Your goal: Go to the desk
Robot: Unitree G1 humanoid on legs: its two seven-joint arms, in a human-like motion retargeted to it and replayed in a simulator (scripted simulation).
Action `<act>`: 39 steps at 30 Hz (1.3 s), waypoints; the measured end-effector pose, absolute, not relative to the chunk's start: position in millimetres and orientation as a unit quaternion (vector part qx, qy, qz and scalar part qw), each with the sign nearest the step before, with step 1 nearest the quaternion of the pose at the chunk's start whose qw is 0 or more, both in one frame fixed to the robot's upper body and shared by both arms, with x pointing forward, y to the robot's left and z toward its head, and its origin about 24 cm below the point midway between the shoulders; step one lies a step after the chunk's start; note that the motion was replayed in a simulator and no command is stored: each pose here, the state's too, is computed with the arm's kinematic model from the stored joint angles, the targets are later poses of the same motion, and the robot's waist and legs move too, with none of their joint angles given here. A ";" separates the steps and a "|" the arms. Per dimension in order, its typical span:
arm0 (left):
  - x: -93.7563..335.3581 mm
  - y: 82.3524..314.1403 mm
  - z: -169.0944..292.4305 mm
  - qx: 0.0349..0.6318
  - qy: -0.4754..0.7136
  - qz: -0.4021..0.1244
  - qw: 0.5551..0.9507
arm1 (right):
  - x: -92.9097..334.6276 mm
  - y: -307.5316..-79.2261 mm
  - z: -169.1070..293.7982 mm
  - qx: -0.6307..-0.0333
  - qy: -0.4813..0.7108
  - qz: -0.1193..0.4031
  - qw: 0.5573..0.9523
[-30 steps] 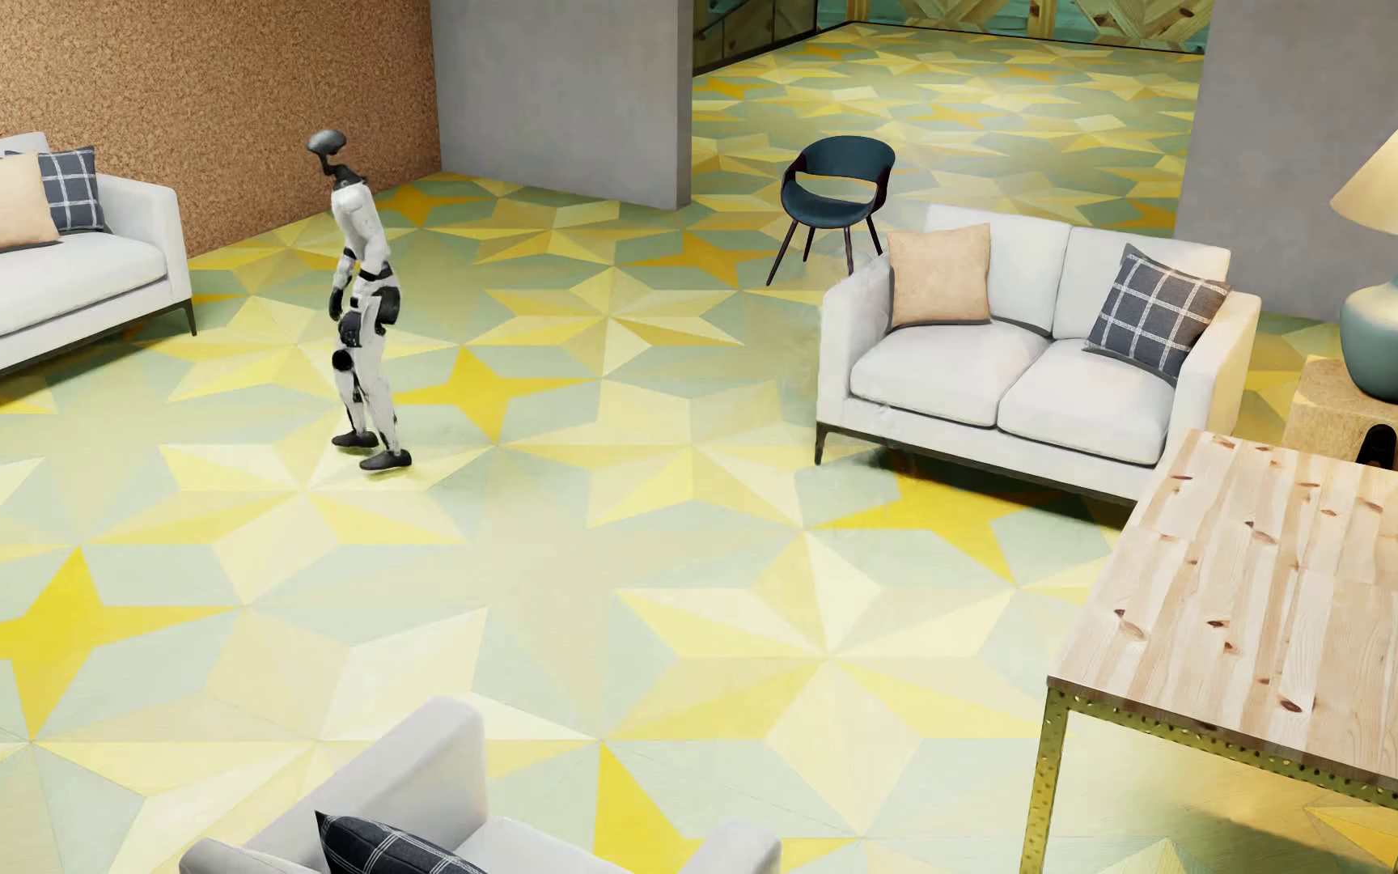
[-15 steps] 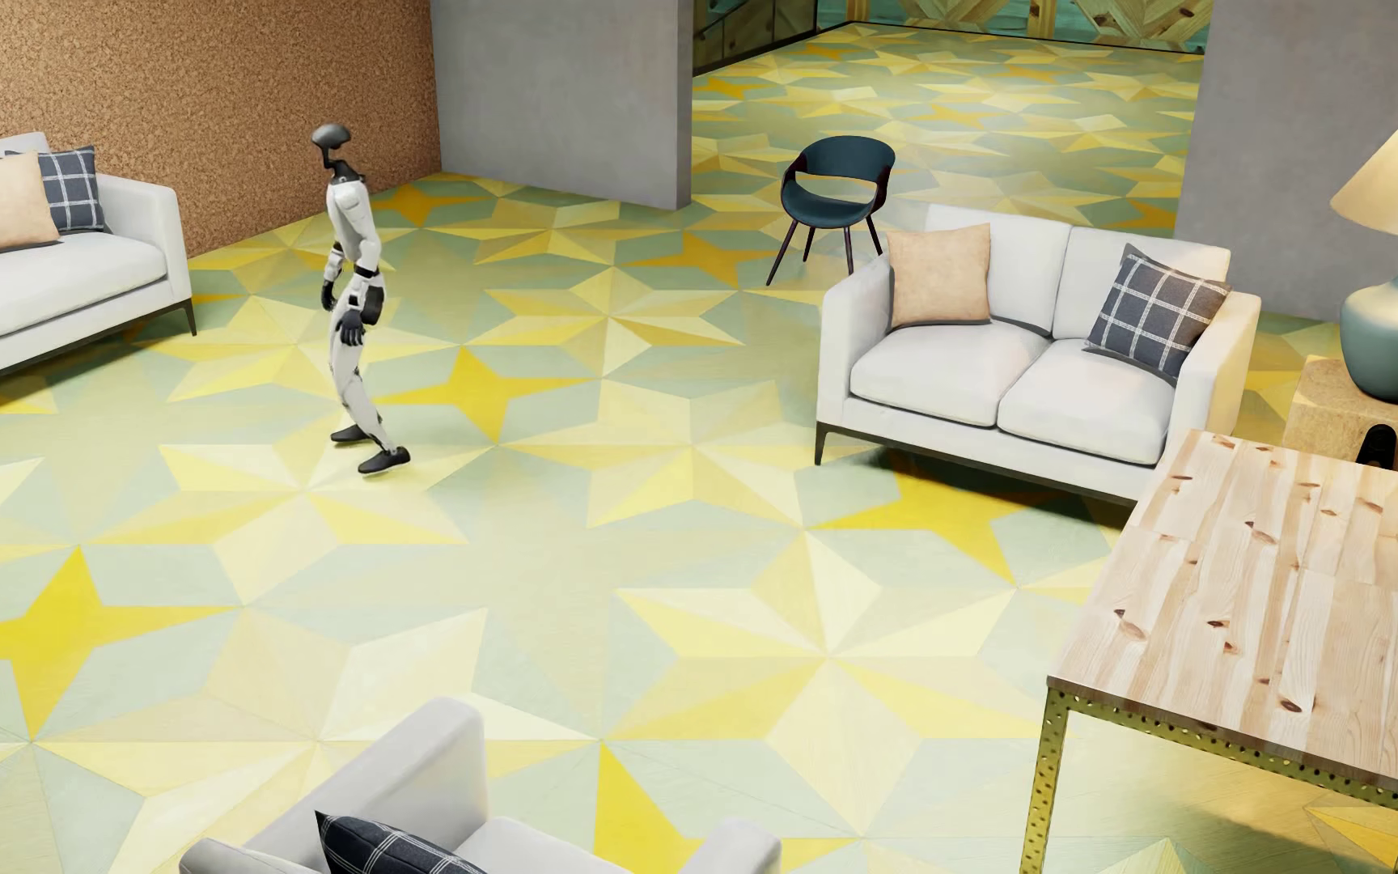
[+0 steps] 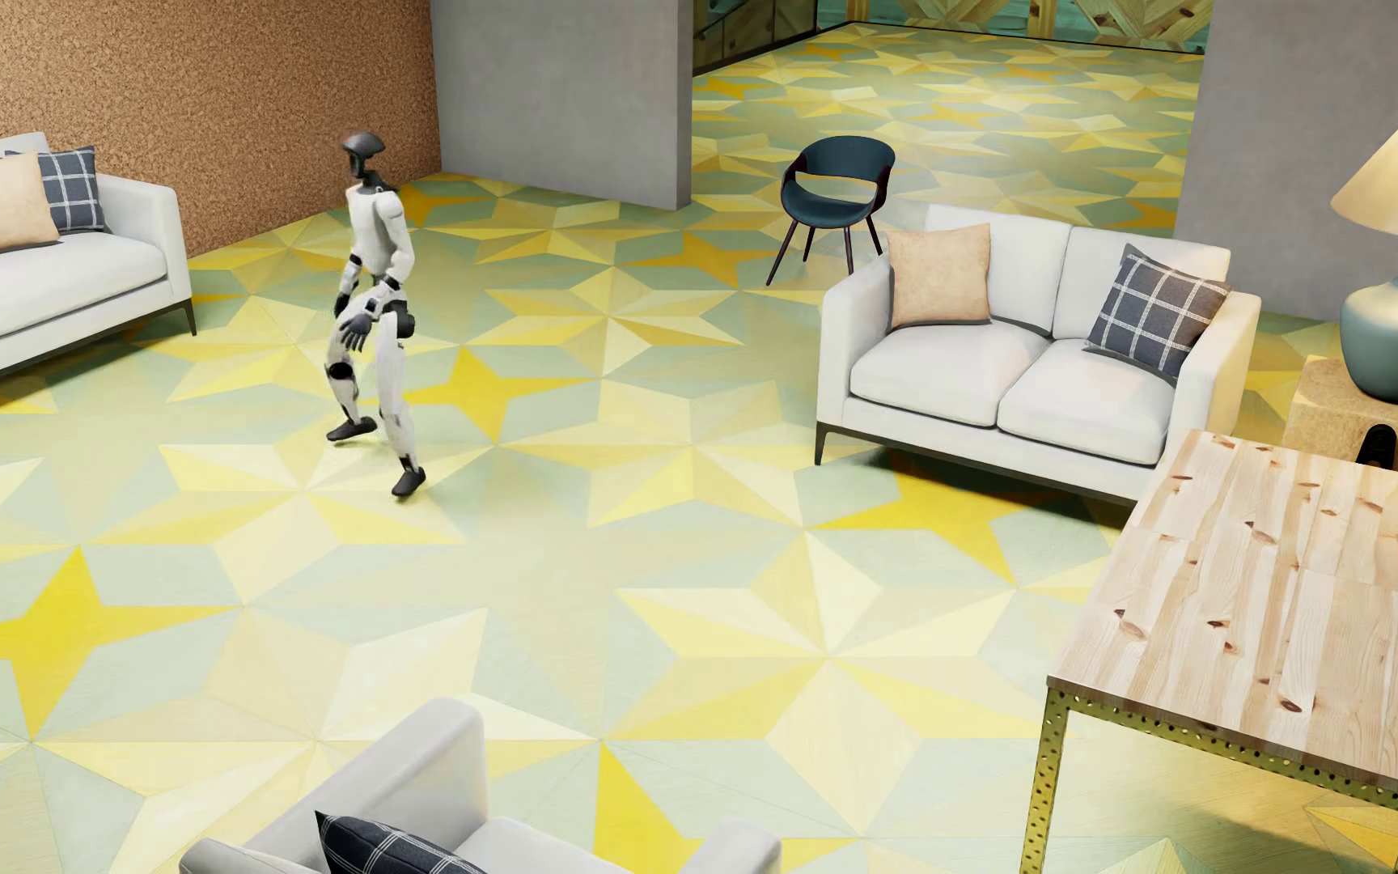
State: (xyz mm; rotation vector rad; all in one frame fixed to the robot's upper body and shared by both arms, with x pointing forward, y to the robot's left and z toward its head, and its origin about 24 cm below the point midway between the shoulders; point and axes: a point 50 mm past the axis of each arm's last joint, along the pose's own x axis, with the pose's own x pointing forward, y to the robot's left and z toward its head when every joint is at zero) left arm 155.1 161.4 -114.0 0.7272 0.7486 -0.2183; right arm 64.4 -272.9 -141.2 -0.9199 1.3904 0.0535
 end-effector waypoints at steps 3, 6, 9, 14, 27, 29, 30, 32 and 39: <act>147.3 177.9 -112.3 0.312 0.378 -0.044 0.871 | 31.6 -234.2 -159.5 -0.383 0.654 0.148 0.635; 141.4 203.9 -108.1 0.274 0.394 0.037 0.876 | 29.5 -198.9 -164.2 -0.321 0.650 0.136 0.675; 157.1 220.2 -93.7 0.289 0.366 0.052 0.883 | 34.4 -191.0 -158.8 -0.307 0.618 0.107 0.715; 227.1 179.5 -63.1 0.344 0.254 -0.025 0.904 | 2.0 -227.6 -142.2 -0.359 0.619 0.055 0.696; 107.1 272.1 -131.2 0.415 0.549 -0.019 0.725 | 142.4 -275.6 -97.8 -0.435 0.396 -0.122 0.799; 80.8 300.2 -119.7 0.368 0.543 0.078 0.751 | 211.5 -268.7 -63.0 -0.492 0.284 -0.089 0.818; 64.3 310.1 -114.8 0.346 0.543 0.126 0.755 | 244.2 -260.4 -42.0 -0.517 0.232 -0.071 0.821; 29.2 317.6 -111.1 0.308 0.559 0.211 0.741 | 295.5 -240.8 -2.4 -0.558 0.168 -0.036 0.812; -35.8 240.0 -147.5 0.206 0.683 0.123 0.690 | 307.4 -192.3 10.8 -0.529 0.120 -0.003 0.840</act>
